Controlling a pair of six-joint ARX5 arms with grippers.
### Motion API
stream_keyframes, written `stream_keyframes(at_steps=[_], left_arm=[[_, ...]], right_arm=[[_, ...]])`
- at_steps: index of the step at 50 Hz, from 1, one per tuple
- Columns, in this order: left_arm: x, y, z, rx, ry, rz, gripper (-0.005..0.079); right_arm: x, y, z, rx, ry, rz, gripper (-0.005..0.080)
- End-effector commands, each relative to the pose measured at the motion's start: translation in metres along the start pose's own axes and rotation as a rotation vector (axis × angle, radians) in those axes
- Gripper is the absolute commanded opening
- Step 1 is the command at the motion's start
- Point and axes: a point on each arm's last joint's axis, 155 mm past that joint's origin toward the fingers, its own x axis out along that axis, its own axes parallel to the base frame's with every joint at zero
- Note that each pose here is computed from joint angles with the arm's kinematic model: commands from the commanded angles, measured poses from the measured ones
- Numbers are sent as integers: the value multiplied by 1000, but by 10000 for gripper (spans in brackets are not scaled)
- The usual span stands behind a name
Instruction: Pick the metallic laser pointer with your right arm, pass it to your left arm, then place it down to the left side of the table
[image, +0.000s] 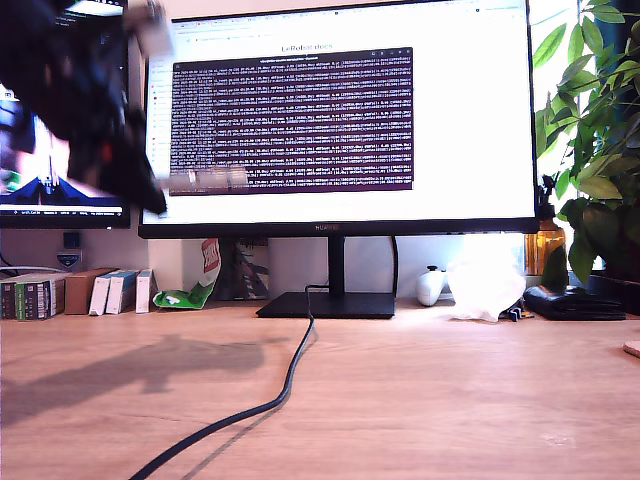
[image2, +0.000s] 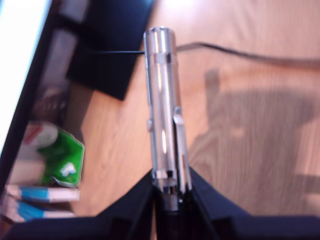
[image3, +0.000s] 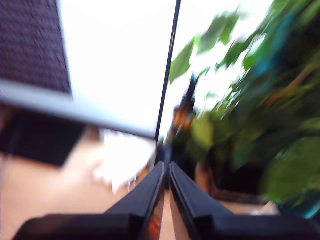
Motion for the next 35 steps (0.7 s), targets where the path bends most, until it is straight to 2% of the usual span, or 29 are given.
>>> stream_keyframes(at_steps=[1, 13, 19, 26, 35], left_arm=[[-3, -1, -2, -95, 3, -47, -24], [-21, -2, -2, -337, -10, -174, -24], [-18, -7, -14, -428, 48, -236, -24], [-6, -21, -29, -485, 162, -336, -24], [9, -30, -41, -528, 286, -434, -24]], right_arm=[[-4, -3, -12, -2, 4, -26, -11], [-31, 0, -46, -13, -11, -16, -11], [-39, 7, -68, -22, -15, 11, -11], [-50, 15, -85, -32, -24, 48, -11], [-58, 19, -88, -56, -32, 71, -11]])
